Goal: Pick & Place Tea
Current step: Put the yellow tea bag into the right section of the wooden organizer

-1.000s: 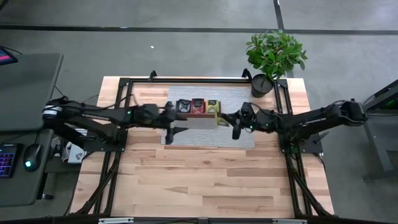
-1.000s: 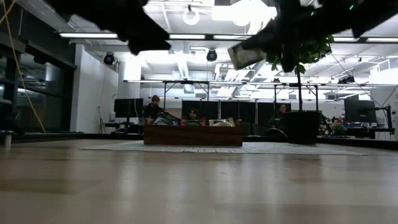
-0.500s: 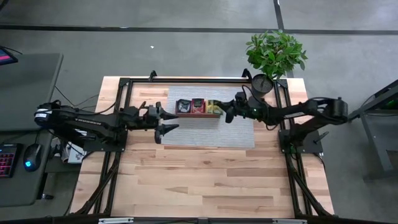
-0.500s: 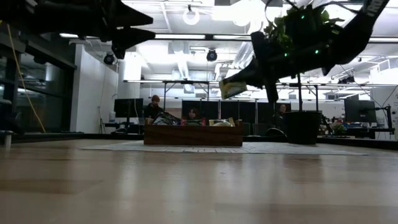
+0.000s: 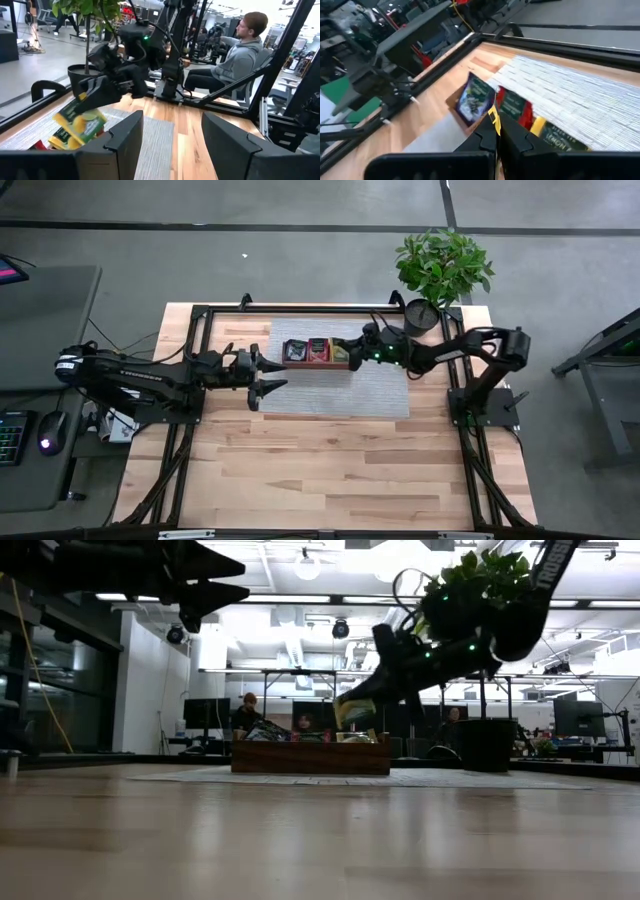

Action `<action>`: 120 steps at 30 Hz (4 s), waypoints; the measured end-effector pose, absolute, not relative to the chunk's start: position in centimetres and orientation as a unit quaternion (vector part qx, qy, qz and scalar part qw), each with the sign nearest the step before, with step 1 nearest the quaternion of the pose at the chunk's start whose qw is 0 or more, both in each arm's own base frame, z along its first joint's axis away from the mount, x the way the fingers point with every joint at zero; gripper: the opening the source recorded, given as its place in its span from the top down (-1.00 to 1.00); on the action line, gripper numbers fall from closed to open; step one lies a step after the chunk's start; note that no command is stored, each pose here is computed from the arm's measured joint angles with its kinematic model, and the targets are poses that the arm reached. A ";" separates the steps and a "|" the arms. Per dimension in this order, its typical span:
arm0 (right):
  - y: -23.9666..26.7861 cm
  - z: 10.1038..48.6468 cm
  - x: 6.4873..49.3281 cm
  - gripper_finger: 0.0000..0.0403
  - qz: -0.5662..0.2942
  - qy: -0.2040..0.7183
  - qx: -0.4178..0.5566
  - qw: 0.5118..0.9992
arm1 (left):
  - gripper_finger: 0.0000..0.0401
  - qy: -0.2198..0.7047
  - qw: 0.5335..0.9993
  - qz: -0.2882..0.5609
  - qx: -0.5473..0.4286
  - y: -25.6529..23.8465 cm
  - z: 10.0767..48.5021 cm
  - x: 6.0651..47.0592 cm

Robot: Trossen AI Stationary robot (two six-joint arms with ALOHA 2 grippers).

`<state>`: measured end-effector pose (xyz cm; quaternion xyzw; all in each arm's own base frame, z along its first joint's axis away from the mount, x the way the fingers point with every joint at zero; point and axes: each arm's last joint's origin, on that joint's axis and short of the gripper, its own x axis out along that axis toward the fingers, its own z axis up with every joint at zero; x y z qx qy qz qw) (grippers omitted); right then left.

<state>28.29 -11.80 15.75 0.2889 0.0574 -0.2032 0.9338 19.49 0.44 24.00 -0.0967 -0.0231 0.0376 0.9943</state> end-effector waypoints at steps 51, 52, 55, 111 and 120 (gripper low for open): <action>-13.3 14.2 28.3 0.81 -0.255 0.116 0.286 0.916 | 0.01 -0.018 0.994 0.035 -0.098 0.4 23.9 19.5; -13.3 14.2 28.3 0.77 -0.253 0.116 0.286 0.917 | 0.01 -0.018 0.994 0.035 -0.098 0.4 23.9 19.5; -13.3 14.3 28.4 0.65 -0.251 0.113 0.286 0.918 | 0.01 -0.018 0.994 0.036 -0.098 0.4 23.9 19.5; -12.7 19.0 35.2 1.00 -0.287 0.464 0.264 0.796 | 0.01 0.008 0.994 0.027 -0.107 0.4 23.4 19.5; -12.9 17.9 35.2 1.00 -0.302 0.480 0.271 0.778 | 0.01 0.010 0.994 0.025 -0.107 0.3 23.4 19.5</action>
